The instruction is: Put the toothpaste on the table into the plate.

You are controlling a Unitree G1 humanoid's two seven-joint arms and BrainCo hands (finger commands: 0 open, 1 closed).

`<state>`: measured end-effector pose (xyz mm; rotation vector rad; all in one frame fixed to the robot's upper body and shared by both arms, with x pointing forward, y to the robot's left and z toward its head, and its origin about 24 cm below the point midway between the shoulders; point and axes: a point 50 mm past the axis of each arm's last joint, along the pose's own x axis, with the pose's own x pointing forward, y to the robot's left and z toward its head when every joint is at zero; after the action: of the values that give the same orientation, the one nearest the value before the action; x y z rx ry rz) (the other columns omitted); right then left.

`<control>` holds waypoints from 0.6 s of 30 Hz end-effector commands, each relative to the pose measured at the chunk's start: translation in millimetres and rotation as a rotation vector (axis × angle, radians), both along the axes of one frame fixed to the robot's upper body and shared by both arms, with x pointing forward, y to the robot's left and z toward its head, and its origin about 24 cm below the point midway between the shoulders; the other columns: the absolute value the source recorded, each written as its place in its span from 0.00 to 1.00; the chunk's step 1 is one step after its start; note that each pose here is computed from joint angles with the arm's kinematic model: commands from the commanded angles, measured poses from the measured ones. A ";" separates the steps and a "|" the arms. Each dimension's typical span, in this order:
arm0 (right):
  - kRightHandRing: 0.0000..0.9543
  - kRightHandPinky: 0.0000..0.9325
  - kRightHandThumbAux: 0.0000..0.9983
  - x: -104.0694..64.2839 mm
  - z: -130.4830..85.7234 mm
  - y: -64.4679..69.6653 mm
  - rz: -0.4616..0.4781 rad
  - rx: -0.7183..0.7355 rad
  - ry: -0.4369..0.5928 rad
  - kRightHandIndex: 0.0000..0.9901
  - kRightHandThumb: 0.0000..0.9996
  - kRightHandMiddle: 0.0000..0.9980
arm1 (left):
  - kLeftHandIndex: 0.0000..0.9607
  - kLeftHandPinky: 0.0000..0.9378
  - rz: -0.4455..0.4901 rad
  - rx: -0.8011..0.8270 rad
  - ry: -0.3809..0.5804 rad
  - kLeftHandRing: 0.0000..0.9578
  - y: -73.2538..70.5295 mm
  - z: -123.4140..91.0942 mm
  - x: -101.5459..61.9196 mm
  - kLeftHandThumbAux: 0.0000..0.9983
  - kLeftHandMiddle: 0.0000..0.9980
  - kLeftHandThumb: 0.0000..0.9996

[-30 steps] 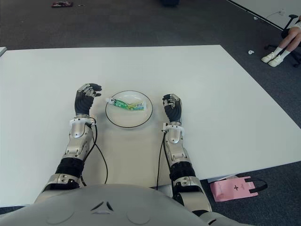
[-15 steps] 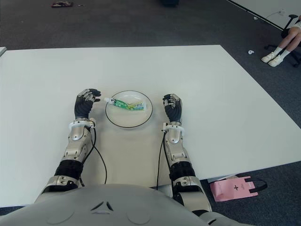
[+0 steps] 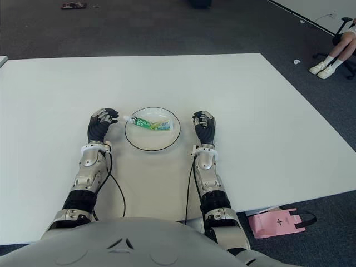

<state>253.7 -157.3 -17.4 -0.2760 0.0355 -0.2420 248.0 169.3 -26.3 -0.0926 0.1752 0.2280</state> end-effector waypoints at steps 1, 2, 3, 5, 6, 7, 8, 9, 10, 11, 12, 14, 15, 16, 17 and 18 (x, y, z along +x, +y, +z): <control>0.53 0.58 0.73 -36.1 -44.6 0.6 -0.020 0.019 0.216 0.43 0.71 0.49 | 0.44 0.40 -0.011 -0.008 0.125 0.43 3.3 -19.1 -8.3 0.72 0.44 0.72; 0.53 0.58 0.73 -36.1 -44.7 0.6 -0.021 0.018 0.217 0.43 0.71 0.49 | 0.44 0.41 -0.014 -0.009 0.132 0.44 3.4 -20.0 -8.4 0.72 0.45 0.72; 0.53 0.58 0.73 -36.1 -44.7 0.6 -0.021 0.018 0.217 0.43 0.71 0.49 | 0.44 0.41 -0.017 -0.009 0.136 0.44 3.5 -20.6 -8.4 0.72 0.45 0.72; 0.53 0.58 0.73 -36.1 -44.9 0.5 -0.024 0.015 0.218 0.43 0.71 0.49 | 0.45 0.41 -0.027 -0.015 0.160 0.44 4.2 -25.1 -9.3 0.72 0.45 0.72; 0.53 0.58 0.73 -36.0 -45.0 0.5 -0.025 0.013 0.219 0.43 0.71 0.49 | 0.45 0.41 -0.031 -0.018 0.168 0.45 4.4 -26.8 -9.6 0.72 0.45 0.72; 0.53 0.57 0.73 -36.0 -45.0 0.5 -0.025 0.013 0.219 0.43 0.71 0.49 | 0.45 0.41 -0.033 -0.019 0.173 0.45 4.7 -27.8 -9.8 0.72 0.45 0.72; 0.53 0.57 0.73 -36.0 -45.0 0.6 -0.026 0.010 0.218 0.43 0.71 0.49 | 0.45 0.41 -0.038 -0.022 0.175 0.45 4.3 -28.4 -9.8 0.72 0.45 0.72; 0.53 0.58 0.73 -36.1 -44.9 0.9 -0.027 0.008 0.217 0.43 0.71 0.49 | 0.45 0.41 -0.043 -0.025 0.176 0.45 4.1 -28.8 -9.8 0.72 0.45 0.72; 0.53 0.57 0.73 -36.1 -44.9 1.2 -0.028 0.006 0.217 0.43 0.71 0.49 | 0.45 0.40 -0.047 -0.027 0.177 0.45 4.0 -29.1 -9.8 0.72 0.45 0.72; 0.53 0.57 0.73 -36.1 -44.9 1.4 -0.029 0.005 0.216 0.43 0.71 0.49 | 0.45 0.40 -0.049 -0.028 0.178 0.44 4.0 -29.4 -9.7 0.72 0.45 0.72; 0.53 0.57 0.73 -36.0 -44.4 2.0 -0.028 0.006 0.215 0.43 0.71 0.49 | 0.45 0.40 -0.054 -0.032 0.182 0.44 3.5 -30.7 -10.1 0.72 0.45 0.72; 0.53 0.57 0.73 -35.9 -44.0 2.8 -0.027 0.008 0.216 0.43 0.71 0.49 | 0.45 0.40 -0.064 -0.038 0.191 0.44 3.1 -33.1 -10.9 0.72 0.45 0.72; 0.54 0.57 0.73 -36.1 -43.8 3.4 -0.024 0.015 0.216 0.43 0.71 0.49 | 0.45 0.41 -0.071 -0.042 0.197 0.44 3.3 -35.5 -11.9 0.72 0.45 0.72; 0.54 0.57 0.73 -36.2 -43.6 3.8 -0.021 0.020 0.216 0.43 0.71 0.50 | 0.45 0.41 -0.076 -0.044 0.200 0.44 3.5 -37.1 -12.6 0.72 0.44 0.72; 0.54 0.57 0.73 -36.3 -43.5 4.0 -0.020 0.023 0.216 0.43 0.71 0.50 | 0.45 0.41 -0.079 -0.045 0.202 0.44 3.6 -38.1 -13.0 0.72 0.44 0.72; 0.54 0.57 0.73 -36.4 -43.3 4.4 -0.018 0.028 0.214 0.43 0.71 0.50 | 0.45 0.41 -0.086 -0.048 0.198 0.43 3.5 -38.9 -13.2 0.72 0.44 0.72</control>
<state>253.8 -157.1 -17.9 -0.2747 0.0388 -0.2492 255.7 172.6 -34.7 -0.0887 0.2193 0.1492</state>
